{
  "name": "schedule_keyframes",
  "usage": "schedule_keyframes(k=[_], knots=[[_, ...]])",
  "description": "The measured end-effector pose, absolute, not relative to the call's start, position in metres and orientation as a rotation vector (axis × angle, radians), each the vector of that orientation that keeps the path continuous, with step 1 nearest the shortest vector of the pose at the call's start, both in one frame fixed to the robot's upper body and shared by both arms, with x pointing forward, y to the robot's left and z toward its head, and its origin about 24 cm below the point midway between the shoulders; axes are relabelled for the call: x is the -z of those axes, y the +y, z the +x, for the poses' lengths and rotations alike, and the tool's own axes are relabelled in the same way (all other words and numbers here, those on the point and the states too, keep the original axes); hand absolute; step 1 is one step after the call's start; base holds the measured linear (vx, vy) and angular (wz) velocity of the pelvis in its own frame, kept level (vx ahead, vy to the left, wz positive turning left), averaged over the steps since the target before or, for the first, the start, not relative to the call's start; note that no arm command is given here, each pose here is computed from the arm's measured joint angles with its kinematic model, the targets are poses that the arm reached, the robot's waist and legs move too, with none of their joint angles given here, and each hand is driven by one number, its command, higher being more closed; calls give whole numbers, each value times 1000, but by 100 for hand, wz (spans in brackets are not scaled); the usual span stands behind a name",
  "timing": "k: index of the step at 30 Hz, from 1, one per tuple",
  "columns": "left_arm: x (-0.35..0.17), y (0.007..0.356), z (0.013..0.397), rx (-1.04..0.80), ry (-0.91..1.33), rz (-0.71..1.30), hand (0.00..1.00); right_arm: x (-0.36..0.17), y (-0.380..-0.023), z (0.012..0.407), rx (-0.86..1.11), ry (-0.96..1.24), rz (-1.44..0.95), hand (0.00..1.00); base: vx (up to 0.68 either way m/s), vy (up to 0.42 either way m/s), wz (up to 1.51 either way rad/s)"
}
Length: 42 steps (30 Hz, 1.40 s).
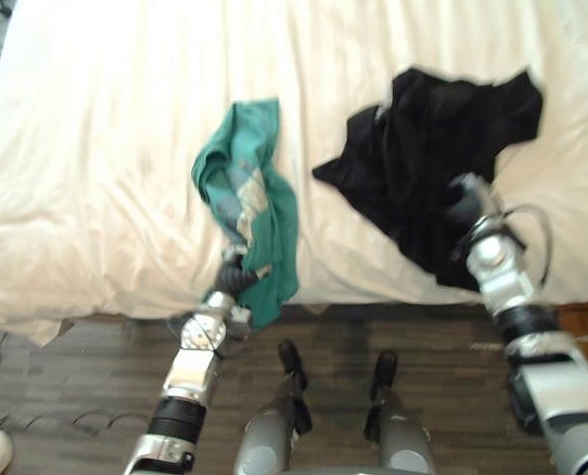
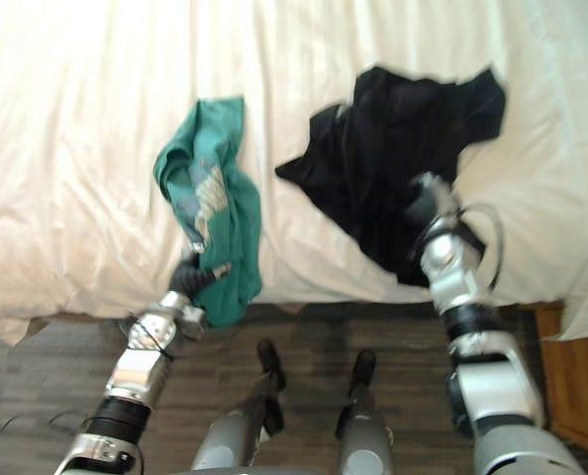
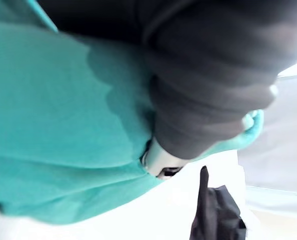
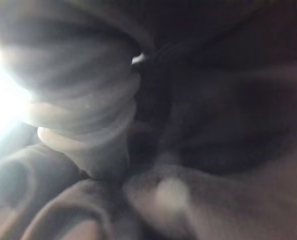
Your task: Tidy the bed and pick cloth on bed and put in laundry
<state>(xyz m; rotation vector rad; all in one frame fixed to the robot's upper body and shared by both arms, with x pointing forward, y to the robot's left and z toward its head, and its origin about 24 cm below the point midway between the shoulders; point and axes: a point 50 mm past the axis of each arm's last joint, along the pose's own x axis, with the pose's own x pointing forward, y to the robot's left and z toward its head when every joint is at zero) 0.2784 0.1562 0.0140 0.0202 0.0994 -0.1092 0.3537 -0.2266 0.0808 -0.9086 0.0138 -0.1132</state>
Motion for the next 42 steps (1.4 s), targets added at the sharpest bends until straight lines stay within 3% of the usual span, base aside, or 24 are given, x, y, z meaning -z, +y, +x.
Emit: schedule_keyframes(k=[7, 16, 22, 26, 35, 38, 42], knots=[[29, 164, 260, 20, 278, 131, 100, 15, -176, 294, 52, 237, -480, 100, 73, -49, -19], [60, 159, 220, -37, 404, 48, 100, 89, -163, 195, 152, 553, 36, 100, 64, 11, 25], [86, 165, 168, -121, 548, -115, 100, 109, -167, 140, 251, 662, 159, 100, 104, -43, 109], [87, 170, 168, -188, 551, -202, 100, 108, -170, 140, 254, 649, 152, 100, -47, -89, 80], [71, 182, 177, -318, 430, -320, 100, 88, -216, 148, 361, 539, 33, 100, -27, -32, 113], [92, 200, 140, -363, 536, -307, 100, 88, -233, 128, 431, 561, 17, 100, 105, 29, 114], [98, 200, 125, -398, 569, -318, 100, 89, -238, 106, 476, 592, 19, 100, 214, 51, 128]])
